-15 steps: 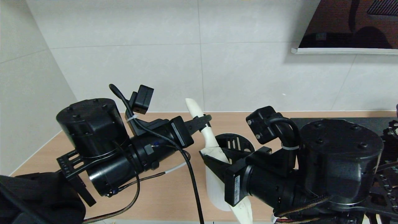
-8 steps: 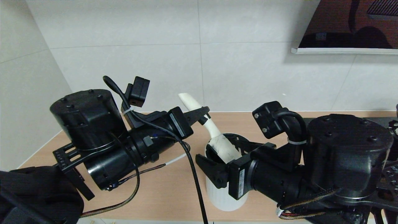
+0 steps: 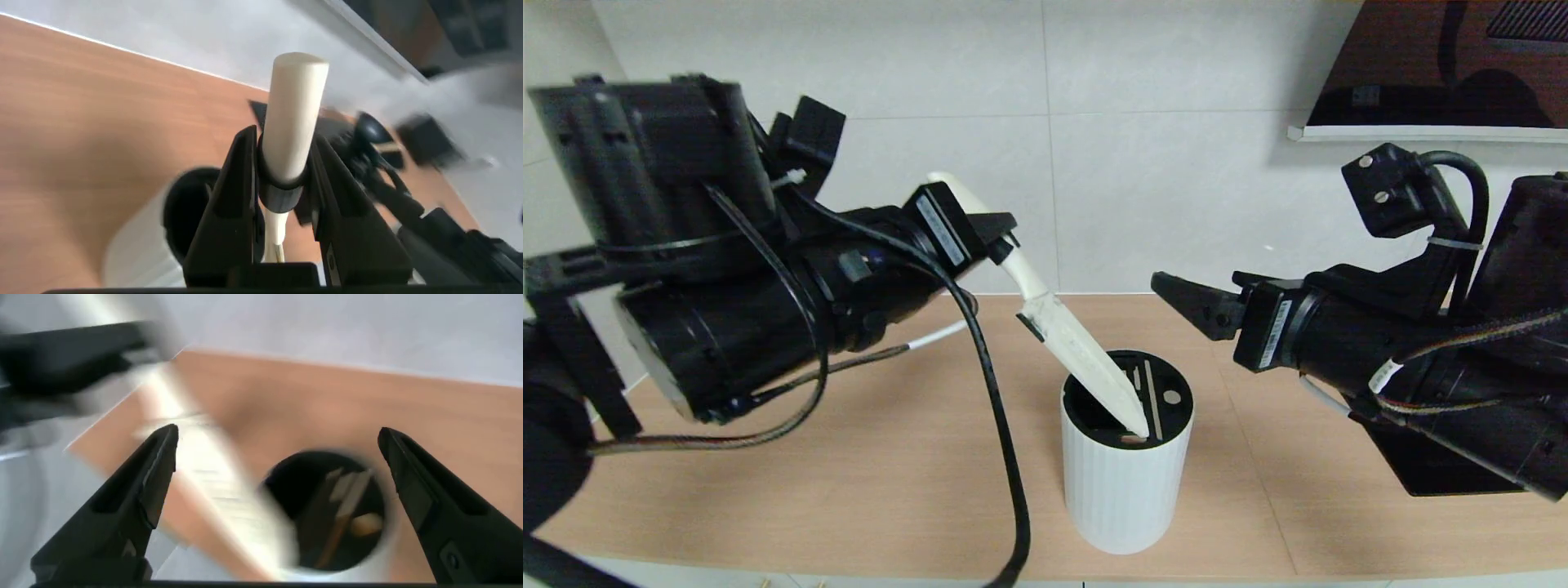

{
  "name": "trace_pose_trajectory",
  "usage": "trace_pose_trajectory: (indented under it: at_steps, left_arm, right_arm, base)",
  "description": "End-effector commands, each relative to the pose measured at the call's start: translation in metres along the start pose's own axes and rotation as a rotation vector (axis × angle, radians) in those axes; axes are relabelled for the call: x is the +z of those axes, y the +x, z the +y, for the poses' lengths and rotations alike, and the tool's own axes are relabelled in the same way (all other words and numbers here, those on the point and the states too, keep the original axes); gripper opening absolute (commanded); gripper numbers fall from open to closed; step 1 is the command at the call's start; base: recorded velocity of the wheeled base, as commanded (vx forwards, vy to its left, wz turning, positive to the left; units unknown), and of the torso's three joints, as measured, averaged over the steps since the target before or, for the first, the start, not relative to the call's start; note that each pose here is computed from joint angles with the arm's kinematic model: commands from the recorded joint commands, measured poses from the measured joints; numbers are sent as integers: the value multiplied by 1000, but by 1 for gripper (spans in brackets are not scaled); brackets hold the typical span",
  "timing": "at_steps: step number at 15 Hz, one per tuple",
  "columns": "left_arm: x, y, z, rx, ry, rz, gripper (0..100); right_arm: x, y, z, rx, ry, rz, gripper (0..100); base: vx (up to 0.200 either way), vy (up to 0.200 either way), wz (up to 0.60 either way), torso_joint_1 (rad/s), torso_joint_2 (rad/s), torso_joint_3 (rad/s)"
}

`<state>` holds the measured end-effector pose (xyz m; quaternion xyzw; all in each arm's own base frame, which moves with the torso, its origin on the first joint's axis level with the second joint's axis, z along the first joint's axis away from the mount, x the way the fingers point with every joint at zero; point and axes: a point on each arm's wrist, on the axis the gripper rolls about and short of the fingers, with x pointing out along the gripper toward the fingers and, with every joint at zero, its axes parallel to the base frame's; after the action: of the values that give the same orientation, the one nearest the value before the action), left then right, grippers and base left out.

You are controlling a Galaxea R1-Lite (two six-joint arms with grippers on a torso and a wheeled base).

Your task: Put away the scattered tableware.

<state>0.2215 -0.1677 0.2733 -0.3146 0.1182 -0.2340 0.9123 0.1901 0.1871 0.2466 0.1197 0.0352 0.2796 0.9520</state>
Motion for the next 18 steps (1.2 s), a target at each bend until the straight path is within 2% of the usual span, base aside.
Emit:
trace_pose_trajectory:
  at_steps: [1,2,3,4,5,7,8,9,11,12,14,15,16,18]
  left_arm:
    - [28,-18,-22,-20,29,-73,0]
    - [24,-17,-26,-3,73,-68,0]
    - [22,-15,-28,5,98,-72,0]
    - [13,-9,-34,28,166,-74,0]
    - [9,-6,-39,47,200,-87,0]
    - [-18,-2,-60,141,320,-111,0]
    - [-28,-4,-69,169,359,-117,0]
    - [-36,-5,-74,174,372,-125,0]
    - [-45,-3,-70,177,427,-122,0]
    - [-49,0,-69,179,441,-131,0]
    - [-57,6,-65,202,486,-158,0]
    - [-60,8,-64,201,500,-180,0]
    - [-65,13,-62,193,530,-217,0]
    - [-70,17,-60,193,552,-240,0]
  right_arm:
    - [6,-2,-7,-24,1,-22,100]
    - [6,-1,-8,-25,-6,-22,100]
    - [7,-1,-9,-31,-12,-23,100]
    - [7,-1,-12,-43,-19,-26,100]
    - [7,-1,-12,-43,-19,-26,100]
    - [7,0,-13,-45,-21,-23,100]
    - [6,0,-13,-46,-21,-22,100]
    - [6,0,-13,-48,-28,-21,100]
    - [6,0,-14,-50,-34,-19,100]
    - [6,0,-14,-50,-34,-19,100]
    - [5,0,-14,-50,-34,-18,100]
    - [5,0,-14,-50,-34,-18,100]
    - [5,0,-14,-50,-35,-17,100]
    - [4,1,-14,-51,-35,-12,100]
  base:
    - [0,0,0,0,0,0]
    - [0,0,0,0,0,0]
    - [0,0,0,0,0,0]
    - [0,0,0,0,0,0]
    - [0,0,0,0,0,0]
    - [0,0,0,0,0,0]
    - [0,0,0,0,0,0]
    - [0,0,0,0,0,0]
    - [0,0,0,0,0,0]
    - [0,0,0,0,0,0]
    - [0,0,0,0,0,0]
    - [0,0,0,0,0,0]
    - [0,0,0,0,0,0]
    - [0,0,0,0,0,0]
